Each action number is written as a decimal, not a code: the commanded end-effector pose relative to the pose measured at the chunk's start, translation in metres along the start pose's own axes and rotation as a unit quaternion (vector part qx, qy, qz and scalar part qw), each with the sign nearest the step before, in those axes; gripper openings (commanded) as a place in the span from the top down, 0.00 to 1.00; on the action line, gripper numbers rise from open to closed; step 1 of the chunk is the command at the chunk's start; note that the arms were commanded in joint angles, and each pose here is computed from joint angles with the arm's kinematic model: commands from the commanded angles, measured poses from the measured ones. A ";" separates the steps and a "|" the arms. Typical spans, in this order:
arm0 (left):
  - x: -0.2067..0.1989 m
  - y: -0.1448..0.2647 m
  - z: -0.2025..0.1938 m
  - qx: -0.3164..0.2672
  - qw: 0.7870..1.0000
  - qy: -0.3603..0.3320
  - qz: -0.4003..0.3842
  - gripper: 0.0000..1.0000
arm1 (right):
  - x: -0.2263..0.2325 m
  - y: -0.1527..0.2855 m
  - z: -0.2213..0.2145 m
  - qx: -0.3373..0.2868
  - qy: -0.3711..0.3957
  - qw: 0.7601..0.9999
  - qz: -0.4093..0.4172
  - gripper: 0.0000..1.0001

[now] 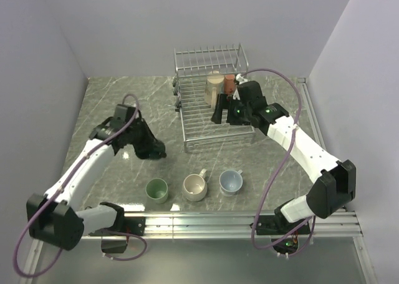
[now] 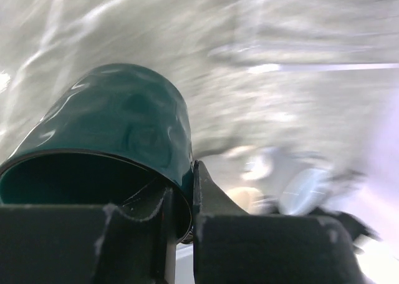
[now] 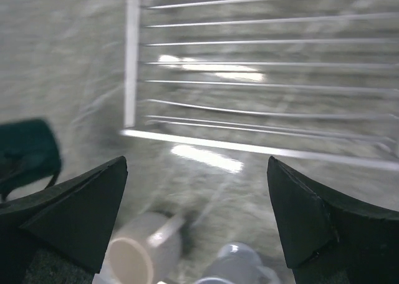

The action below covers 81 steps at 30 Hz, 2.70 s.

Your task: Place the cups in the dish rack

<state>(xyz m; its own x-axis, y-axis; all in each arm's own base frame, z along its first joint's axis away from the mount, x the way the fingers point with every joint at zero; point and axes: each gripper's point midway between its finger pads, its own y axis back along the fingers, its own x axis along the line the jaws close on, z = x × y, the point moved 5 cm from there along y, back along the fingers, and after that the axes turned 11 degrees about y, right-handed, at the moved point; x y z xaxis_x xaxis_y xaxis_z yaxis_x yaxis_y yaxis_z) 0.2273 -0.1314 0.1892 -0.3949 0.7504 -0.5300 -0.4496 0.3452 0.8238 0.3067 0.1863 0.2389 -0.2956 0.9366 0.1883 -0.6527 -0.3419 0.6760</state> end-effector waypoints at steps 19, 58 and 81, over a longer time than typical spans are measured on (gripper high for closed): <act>-0.120 0.142 0.034 0.032 0.792 -0.039 -0.609 1.00 | 0.109 0.038 0.065 -0.001 -0.137 0.879 0.456 0.00; -0.136 0.151 0.035 0.028 0.786 -0.069 -0.614 1.00 | 0.133 0.018 0.062 0.096 -0.163 0.870 0.456 0.00; -0.131 0.147 0.031 0.028 0.769 -0.056 -0.636 0.99 | 0.153 0.039 0.081 0.093 -0.243 0.767 0.587 0.00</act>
<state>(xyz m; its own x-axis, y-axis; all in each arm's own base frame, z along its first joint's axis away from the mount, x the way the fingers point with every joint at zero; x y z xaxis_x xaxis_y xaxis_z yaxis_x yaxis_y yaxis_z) 0.2491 -0.1612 0.3655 0.2820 -0.1410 -0.9490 -0.4144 0.8742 -0.2530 0.2958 0.3196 0.3438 -0.2635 -0.0221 0.9644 -0.0473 -0.9982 -0.0358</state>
